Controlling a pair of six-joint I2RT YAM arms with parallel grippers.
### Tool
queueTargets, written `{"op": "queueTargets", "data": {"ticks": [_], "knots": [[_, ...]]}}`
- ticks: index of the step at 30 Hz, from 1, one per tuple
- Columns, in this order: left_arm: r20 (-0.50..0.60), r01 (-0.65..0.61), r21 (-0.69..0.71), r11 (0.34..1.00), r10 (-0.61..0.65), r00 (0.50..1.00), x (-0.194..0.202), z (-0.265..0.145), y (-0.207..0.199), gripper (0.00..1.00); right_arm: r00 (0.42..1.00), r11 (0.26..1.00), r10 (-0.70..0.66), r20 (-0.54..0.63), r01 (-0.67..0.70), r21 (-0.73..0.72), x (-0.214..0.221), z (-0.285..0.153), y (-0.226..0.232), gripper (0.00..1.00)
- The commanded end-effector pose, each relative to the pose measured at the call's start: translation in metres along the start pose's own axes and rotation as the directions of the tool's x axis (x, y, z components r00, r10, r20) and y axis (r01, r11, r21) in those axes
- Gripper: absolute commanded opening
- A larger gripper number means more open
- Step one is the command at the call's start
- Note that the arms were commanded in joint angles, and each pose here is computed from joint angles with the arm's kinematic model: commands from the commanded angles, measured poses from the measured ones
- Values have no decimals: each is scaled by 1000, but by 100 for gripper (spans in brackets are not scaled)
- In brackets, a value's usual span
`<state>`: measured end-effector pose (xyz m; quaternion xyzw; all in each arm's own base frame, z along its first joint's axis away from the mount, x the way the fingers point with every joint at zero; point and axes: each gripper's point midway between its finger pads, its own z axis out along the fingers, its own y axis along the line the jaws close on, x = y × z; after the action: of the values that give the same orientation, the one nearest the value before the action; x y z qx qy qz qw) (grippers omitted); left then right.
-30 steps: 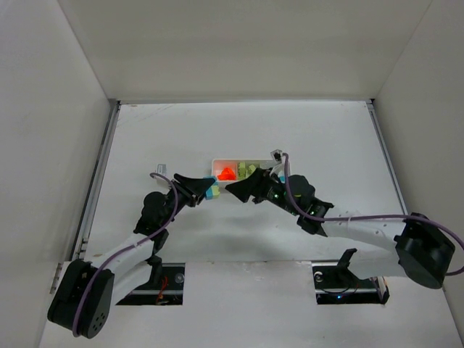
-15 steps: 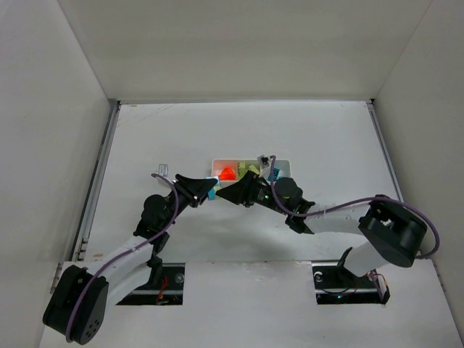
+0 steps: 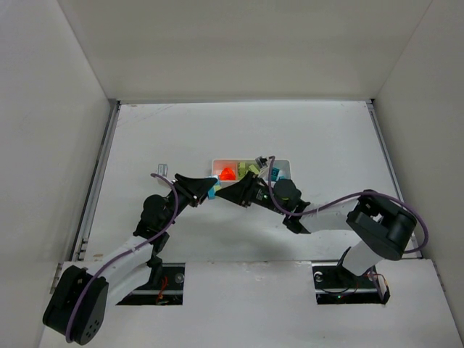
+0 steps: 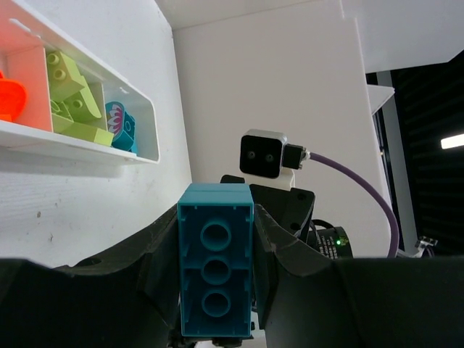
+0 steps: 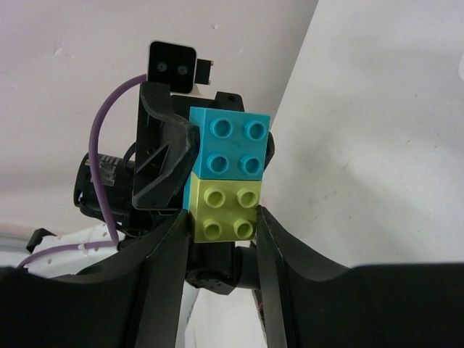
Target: Sort the legos into containers by color
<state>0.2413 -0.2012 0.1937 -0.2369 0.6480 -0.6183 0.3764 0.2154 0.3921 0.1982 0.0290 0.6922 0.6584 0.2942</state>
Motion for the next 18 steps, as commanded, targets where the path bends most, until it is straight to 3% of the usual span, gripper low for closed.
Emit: {"op": "queueTargets", "data": {"ticks": [1,14,18], "knots": [[6,-21,87,996,20,1000,-4,-1,-25,16,998,995,-25,60,31,-90,-17,-8,21,39],[11,-18,66,998,18,1000,-11,-6,-14,15,987,996,-85,138,86,-2,-48,-32,2,39],[18,-21,64,998,19,1000,-15,-7,-13,15,975,986,-139,171,121,113,-71,-38,-21,39]]}}
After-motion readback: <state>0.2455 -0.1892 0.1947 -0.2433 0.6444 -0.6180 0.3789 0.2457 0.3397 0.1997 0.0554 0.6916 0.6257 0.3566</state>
